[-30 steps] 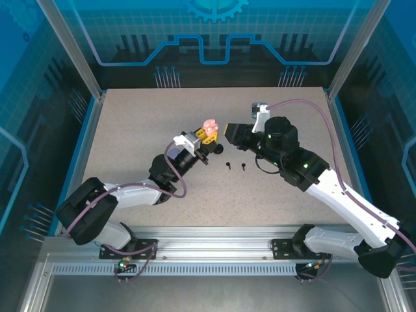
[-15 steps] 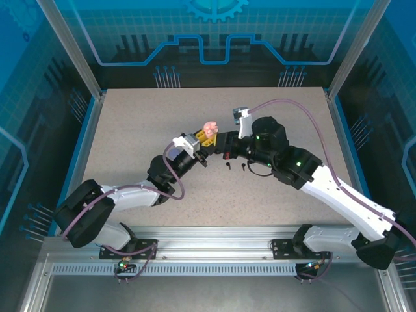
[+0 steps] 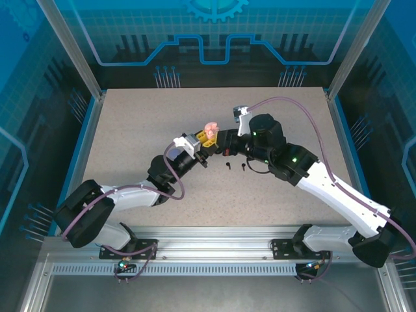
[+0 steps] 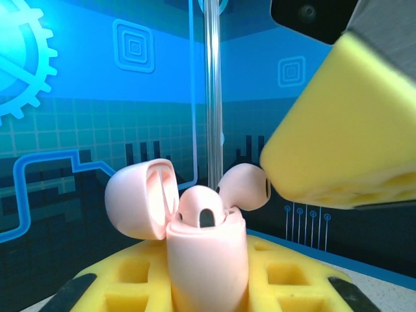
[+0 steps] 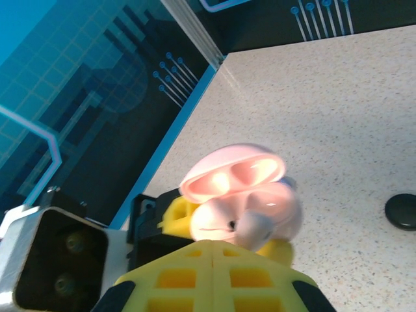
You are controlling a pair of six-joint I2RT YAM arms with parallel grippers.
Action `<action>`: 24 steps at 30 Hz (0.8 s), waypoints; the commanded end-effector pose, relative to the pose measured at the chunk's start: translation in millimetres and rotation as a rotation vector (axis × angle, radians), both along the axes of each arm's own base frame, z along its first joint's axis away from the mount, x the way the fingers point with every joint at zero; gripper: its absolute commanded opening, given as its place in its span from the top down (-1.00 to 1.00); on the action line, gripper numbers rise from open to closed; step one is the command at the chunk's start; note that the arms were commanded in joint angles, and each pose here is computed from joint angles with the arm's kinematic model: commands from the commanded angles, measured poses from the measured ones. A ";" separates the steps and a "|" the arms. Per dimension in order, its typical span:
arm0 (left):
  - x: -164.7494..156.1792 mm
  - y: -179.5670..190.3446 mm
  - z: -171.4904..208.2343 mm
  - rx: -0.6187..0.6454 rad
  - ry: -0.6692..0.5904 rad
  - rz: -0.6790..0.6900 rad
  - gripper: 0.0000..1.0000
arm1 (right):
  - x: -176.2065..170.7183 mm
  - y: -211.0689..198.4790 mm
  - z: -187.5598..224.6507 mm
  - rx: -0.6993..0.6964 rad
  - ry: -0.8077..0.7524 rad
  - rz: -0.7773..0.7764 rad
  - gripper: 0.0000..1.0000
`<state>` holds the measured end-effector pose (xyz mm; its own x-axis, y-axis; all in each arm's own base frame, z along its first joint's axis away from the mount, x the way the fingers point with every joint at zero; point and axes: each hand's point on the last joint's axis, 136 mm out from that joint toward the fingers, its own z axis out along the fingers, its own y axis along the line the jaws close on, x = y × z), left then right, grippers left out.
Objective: Insert wireless bluetooth earbuds into charging case
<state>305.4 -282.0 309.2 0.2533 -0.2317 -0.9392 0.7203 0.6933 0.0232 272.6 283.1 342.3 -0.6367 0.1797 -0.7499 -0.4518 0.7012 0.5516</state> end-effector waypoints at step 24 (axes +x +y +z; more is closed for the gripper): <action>-24.0 5.4 -0.5 -0.017 -0.002 -0.066 1.00 | 30.9 -29.9 26.6 -0.018 -0.033 -0.092 1.00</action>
